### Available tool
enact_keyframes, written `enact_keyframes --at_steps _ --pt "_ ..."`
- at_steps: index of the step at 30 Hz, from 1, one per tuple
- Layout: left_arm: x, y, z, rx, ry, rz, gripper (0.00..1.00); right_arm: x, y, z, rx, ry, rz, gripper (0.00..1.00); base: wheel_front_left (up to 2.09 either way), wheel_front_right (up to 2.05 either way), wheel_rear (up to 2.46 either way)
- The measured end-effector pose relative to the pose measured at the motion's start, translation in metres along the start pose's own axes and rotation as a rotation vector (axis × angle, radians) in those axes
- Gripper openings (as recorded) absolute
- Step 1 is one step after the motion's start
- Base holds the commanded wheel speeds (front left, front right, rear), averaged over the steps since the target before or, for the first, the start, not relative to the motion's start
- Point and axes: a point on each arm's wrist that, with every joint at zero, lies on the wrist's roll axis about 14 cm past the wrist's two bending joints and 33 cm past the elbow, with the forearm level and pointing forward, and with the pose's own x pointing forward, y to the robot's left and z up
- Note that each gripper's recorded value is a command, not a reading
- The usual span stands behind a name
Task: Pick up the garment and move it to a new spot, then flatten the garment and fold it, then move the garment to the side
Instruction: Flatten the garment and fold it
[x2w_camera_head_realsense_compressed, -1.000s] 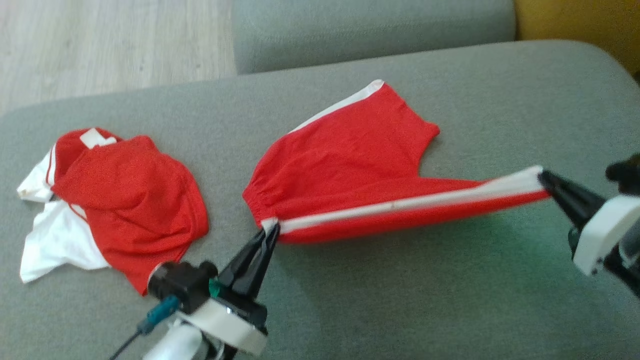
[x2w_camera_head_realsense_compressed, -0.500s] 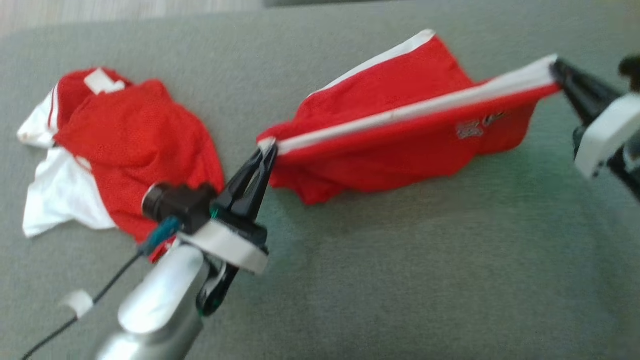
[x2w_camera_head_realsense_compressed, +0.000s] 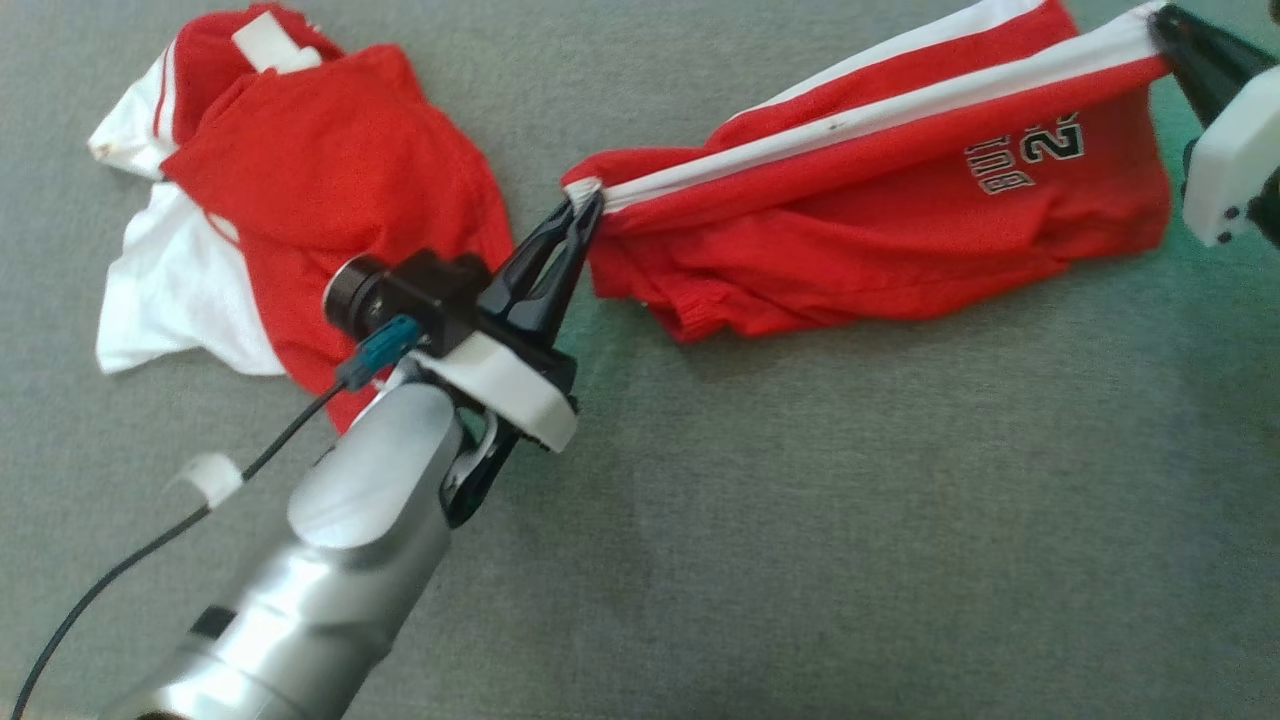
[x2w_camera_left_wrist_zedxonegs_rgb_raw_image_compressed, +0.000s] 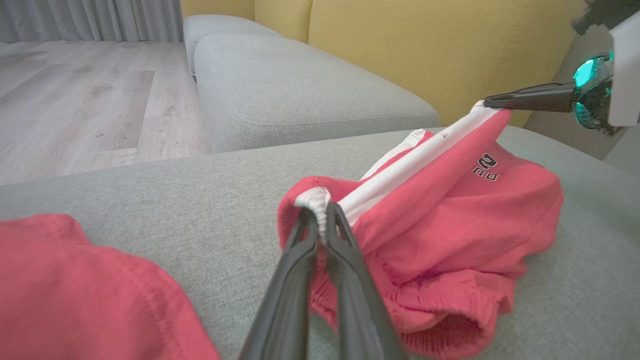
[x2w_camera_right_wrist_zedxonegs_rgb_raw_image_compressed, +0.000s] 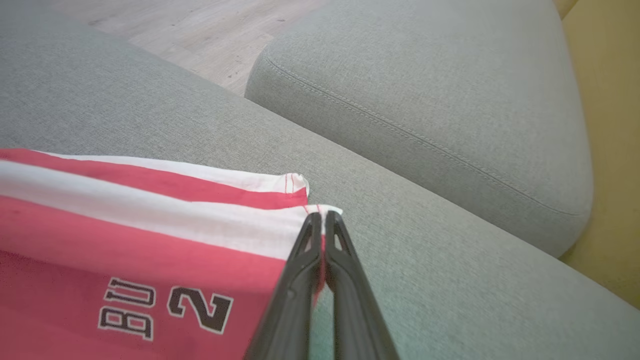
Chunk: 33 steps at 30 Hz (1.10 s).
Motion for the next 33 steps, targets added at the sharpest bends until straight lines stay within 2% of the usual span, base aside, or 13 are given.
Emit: enact_keyframes --at_steps 5,6,7,8,14,20,27,33 --pt "0.006 0.006 -0.005 0.009 0.022 0.008 0.0 0.023 0.006 -0.003 -0.007 0.016 0.021 0.0 0.0 0.0 0.0" --pt "0.006 0.008 -0.006 0.01 0.026 0.013 0.18 0.026 0.006 -0.005 -0.012 0.018 0.023 0.34 0.0 0.0 0.0" --pt "0.006 0.009 -0.008 0.01 0.031 0.017 0.9 0.028 0.005 -0.006 -0.013 0.02 0.019 1.0 0.0 0.0 0.0" --pt "0.007 0.01 -0.008 0.009 0.032 0.02 1.0 0.03 0.004 -0.007 -0.014 0.027 0.014 1.0 0.0 0.0 0.0" --pt "0.007 0.015 0.001 0.025 0.011 0.037 1.0 0.029 -0.016 0.008 -0.023 -0.048 -0.057 1.0 0.0 0.0 0.0" --pt "0.005 0.022 0.049 0.028 -0.123 0.086 1.0 0.008 -0.029 0.042 0.022 -0.217 -0.127 1.0 0.0 0.0 0.0" --pt "-0.023 0.027 0.089 -0.01 -0.274 0.173 1.0 -0.037 -0.048 0.085 0.12 -0.398 -0.218 1.0 0.0 0.0 0.0" --pt "-0.053 0.027 0.12 -0.049 -0.417 0.23 1.0 -0.081 -0.033 0.098 0.263 -0.555 -0.232 1.0 0.0 0.0 0.0"
